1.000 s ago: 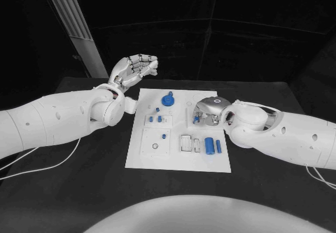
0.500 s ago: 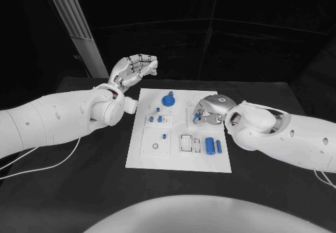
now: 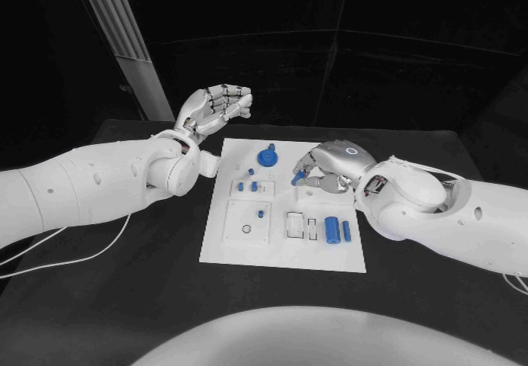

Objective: Assemble the parts on the task board

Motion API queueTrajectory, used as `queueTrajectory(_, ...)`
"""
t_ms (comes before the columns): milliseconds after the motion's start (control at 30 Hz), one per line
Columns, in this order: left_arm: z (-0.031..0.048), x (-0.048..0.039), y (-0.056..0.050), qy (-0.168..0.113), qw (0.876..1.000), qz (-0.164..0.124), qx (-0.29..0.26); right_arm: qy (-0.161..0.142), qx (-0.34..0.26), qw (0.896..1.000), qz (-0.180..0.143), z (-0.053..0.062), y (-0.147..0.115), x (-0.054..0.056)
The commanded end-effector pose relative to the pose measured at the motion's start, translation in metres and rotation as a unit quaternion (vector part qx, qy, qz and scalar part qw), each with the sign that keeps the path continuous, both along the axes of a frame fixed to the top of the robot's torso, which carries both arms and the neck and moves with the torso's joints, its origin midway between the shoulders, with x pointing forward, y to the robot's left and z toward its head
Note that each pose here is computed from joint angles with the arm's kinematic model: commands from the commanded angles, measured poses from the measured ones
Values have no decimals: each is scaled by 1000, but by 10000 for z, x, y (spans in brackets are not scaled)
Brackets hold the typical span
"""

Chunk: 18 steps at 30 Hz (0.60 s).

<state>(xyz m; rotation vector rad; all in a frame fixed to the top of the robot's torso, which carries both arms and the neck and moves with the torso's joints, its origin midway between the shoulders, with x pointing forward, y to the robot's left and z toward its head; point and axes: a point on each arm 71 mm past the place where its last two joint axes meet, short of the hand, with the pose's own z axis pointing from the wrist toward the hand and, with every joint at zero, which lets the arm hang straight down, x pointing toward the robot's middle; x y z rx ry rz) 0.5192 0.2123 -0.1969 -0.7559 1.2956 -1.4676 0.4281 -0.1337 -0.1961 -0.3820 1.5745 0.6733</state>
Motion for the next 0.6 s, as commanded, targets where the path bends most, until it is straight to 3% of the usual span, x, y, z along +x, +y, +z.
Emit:
queueTrajectory(33, 95, -25, -24, -60, 998, -15, -23, 3, 23, 999, 35, 45, 144, -60)
queueTrajectory(333, 93, -10, -26, -61, 998, -13, -22, 12, 19, 995, 97, 46, 498, -150)
queueTrajectory(600, 93, -6, -38, -61, 998, -15, -22, -7, -29, 987, 155, -14, 766, -177)
